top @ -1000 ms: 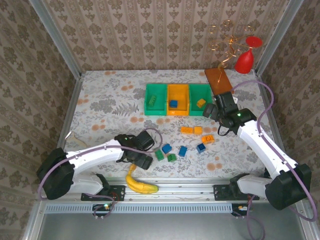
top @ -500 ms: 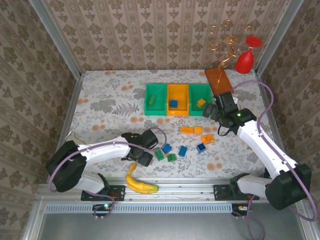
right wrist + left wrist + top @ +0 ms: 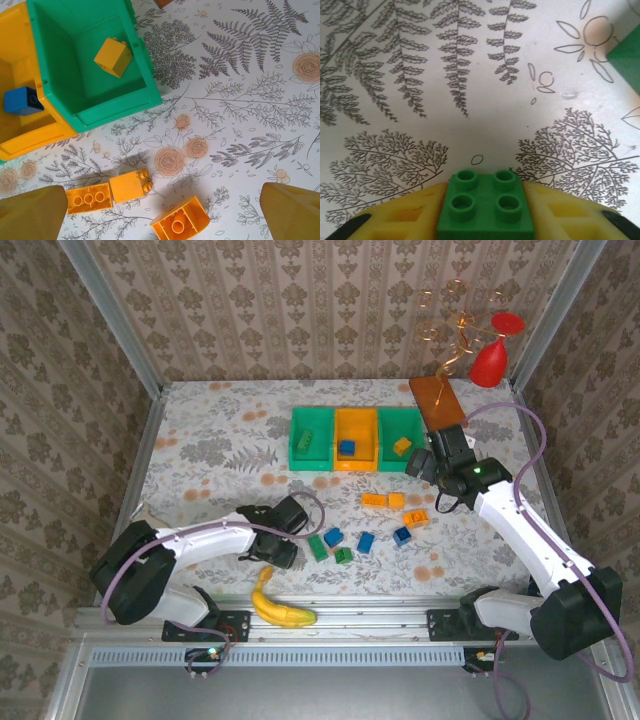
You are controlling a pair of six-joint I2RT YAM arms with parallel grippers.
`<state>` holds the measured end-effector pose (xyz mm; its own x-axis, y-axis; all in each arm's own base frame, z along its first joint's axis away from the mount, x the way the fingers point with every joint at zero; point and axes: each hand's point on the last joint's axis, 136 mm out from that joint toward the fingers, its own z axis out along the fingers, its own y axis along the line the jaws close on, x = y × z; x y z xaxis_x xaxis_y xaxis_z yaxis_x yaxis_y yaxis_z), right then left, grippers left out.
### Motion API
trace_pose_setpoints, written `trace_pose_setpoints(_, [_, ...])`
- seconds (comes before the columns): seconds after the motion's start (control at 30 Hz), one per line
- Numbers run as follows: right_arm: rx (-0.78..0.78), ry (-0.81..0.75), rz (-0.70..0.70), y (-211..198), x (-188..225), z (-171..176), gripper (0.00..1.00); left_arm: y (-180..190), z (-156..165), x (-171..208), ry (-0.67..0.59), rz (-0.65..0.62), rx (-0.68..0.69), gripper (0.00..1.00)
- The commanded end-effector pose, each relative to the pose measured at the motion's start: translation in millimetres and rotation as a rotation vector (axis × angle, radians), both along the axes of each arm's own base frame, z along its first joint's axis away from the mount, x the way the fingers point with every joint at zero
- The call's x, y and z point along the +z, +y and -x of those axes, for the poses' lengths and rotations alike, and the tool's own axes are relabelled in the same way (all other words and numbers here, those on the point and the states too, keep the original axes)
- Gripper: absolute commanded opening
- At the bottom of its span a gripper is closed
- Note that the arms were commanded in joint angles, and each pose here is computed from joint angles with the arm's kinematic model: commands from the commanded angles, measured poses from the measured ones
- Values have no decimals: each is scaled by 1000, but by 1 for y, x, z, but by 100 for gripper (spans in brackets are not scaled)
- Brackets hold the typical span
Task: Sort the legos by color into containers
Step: Pick up the lego from the middle-left of the table, then place the lego in the container.
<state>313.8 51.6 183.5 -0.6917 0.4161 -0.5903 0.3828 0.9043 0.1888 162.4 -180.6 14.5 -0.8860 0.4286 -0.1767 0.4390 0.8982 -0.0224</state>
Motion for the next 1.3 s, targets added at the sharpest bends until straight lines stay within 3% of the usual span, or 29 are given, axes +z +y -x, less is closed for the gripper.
trace_pose_setpoints(0.0, [-31,-5,12,-4,-1,1,100,4,0,-4,7,11,29,36])
trace_pose_setpoints(0.33, [-33,-7,10,-4,0,3,100,1,-13,8,-37,78,84,21])
trace_pose_setpoints(0.67, [-24,1,1,-1,-5,3,100,-4,-52,44,-166,151,140,19])
trace_pose_setpoints(0.97, [-21,45,33,-1,-15,12,100,-22,-123,102,-379,259,175,19])
trace_pose_setpoints(1.27, [-3,118,62,6,-34,28,100,-58,-201,146,-550,242,91,19])
